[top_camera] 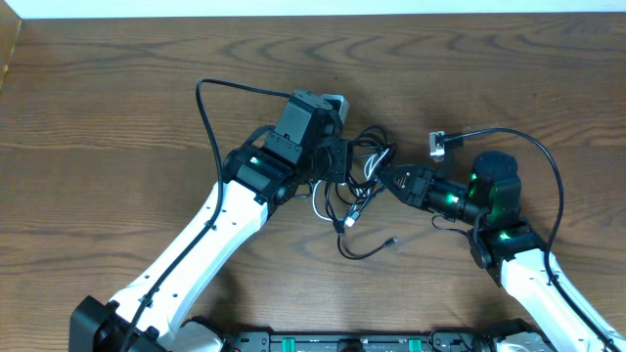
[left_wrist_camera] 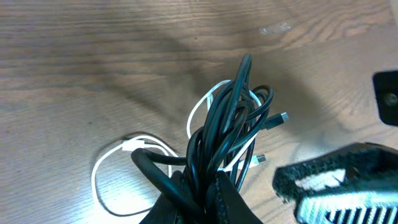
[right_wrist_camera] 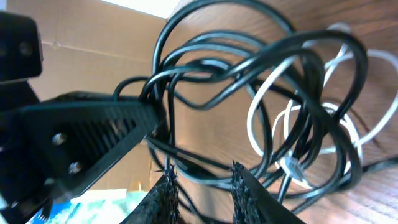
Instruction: Untangle cables
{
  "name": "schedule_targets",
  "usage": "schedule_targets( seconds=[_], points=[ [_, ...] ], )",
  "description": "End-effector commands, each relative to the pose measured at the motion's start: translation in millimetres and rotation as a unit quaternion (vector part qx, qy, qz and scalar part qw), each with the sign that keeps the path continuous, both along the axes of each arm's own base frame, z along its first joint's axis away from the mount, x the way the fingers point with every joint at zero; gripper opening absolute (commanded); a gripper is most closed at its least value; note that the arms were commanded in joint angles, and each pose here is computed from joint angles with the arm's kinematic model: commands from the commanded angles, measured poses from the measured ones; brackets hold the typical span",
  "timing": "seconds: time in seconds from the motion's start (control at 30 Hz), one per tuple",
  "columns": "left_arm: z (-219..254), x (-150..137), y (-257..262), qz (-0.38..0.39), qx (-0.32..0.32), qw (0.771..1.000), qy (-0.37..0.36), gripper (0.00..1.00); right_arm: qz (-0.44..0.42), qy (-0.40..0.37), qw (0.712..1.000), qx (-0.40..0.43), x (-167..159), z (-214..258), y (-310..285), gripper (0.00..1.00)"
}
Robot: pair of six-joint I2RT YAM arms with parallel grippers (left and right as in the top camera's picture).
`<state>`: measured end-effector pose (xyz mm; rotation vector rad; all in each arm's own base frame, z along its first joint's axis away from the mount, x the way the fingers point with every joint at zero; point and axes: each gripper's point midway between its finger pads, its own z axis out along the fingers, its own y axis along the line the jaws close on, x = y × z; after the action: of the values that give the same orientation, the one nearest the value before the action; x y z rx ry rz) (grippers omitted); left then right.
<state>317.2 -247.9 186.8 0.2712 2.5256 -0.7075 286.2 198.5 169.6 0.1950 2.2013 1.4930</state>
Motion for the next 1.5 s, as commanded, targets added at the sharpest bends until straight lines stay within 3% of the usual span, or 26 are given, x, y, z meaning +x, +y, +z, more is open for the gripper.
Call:
schedule_targets(
  seconds=[0.0,1.0,1.27,1.47],
  points=[
    [1.9,2.2,2.4,0.010,0.005,1.000,-0.008,0.08,0.007,0.001,1.000,0.008,-2.2,4.7,2.5,0.29],
    [5.0,-12.0,-11.3,-0.027,-0.032,0.999,0.019,0.07,-0.075,-0.003,0.995,-0.062,13.0,-16.5,-0.8,0.31],
    [0.6,3.2,5.5,0.016,0.012,1.000,-0.009,0.08,-0.039,0.000,0.998,-0.044,3.3,-12.3,8.3,0.23],
    [0.2,4.4,7.2,0.021,0.016,1.000,-0.011,0.08,-0.035,-0.017,0.999,-0.035,5.3,-4.4,10.7,0.28]
  ],
)
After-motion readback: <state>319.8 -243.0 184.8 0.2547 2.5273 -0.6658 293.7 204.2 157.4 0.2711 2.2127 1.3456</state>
